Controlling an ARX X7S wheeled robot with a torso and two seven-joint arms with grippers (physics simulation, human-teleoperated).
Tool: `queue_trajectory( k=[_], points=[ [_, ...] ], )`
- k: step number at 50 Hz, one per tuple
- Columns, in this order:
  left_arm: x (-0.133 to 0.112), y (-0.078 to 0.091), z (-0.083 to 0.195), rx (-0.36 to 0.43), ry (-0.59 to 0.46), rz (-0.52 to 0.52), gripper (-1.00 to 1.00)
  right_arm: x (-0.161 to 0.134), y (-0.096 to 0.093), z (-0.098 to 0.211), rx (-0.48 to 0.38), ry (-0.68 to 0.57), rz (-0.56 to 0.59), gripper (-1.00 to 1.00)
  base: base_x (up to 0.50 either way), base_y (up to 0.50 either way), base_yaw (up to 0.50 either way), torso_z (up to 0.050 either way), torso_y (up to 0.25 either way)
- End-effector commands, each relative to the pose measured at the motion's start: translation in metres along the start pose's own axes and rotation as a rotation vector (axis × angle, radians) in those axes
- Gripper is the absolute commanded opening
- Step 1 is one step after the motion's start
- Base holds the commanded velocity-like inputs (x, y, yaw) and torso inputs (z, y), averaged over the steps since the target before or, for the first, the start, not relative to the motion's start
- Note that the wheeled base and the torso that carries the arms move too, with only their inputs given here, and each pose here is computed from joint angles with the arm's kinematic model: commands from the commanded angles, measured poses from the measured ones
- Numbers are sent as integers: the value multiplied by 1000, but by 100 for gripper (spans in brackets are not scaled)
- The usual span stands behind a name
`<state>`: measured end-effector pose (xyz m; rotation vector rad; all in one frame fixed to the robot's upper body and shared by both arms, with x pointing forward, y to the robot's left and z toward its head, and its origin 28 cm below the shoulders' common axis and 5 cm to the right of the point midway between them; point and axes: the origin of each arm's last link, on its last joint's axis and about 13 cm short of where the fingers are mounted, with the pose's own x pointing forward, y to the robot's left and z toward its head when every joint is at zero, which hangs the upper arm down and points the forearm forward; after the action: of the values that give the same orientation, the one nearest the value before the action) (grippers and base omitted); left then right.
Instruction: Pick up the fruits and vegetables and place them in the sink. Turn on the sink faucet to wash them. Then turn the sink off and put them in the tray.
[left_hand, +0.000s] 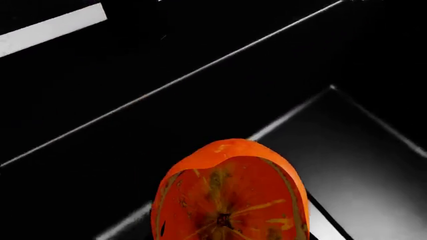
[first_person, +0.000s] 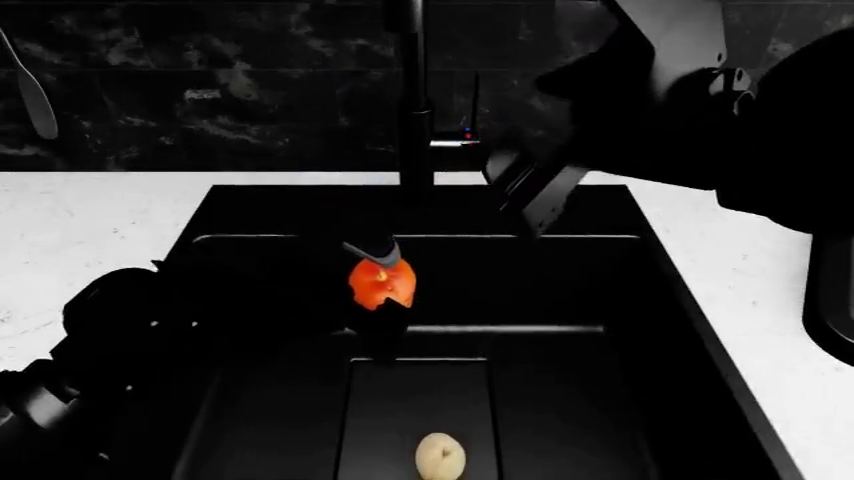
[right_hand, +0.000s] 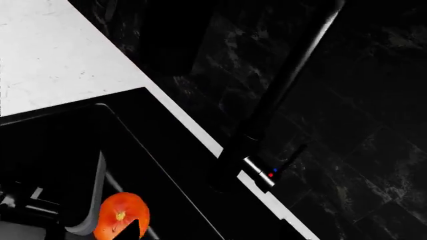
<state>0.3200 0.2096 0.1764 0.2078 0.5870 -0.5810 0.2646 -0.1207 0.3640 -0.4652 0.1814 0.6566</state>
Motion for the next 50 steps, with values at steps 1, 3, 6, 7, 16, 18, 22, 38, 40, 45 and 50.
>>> queue_trajectory(
  k=[1,3,6,7,16,18,22,38,40,45,50],
  points=[
    [24,-10,-21,-45,100,-67,-100,1,-7,1,30,-85,-105,100,0,0,0,0,0],
    [27,-12,-26,-52,115,-73,-100,4,-7,0,33,-92,-108,100,0,0,0,0,0],
    [33,-14,-34,-61,140,-84,-100,6,-8,0,36,-100,-114,100,0,0,0,0,0],
    [35,-15,-37,-59,153,-89,-100,6,-8,0,37,-101,-115,100,0,0,0,0,0],
    [43,-18,-52,-58,212,-113,-100,10,-9,-1,38,-99,-124,100,0,0,0,0,0],
    [44,-18,-55,-64,223,-120,-100,11,-8,-1,37,-98,-120,100,0,0,0,0,5],
    [45,-20,-64,-67,263,-126,-100,12,-9,-2,38,-99,-120,100,0,0,0,0,0],
    [50,-34,-91,-48,373,-165,-100,14,-9,-5,43,-100,-115,100,0,0,0,0,0],
    [50,-35,-91,-48,375,-167,-100,14,-9,-5,43,-99,-114,100,0,0,0,0,0],
    [49,-33,-86,-57,354,-164,100,16,-8,-7,42,-95,-113,100,0,0,0,0,0],
    [52,-26,-71,-97,253,-99,100,17,-8,-8,43,-90,-111,100,0,0,0,0,2]
  ],
)
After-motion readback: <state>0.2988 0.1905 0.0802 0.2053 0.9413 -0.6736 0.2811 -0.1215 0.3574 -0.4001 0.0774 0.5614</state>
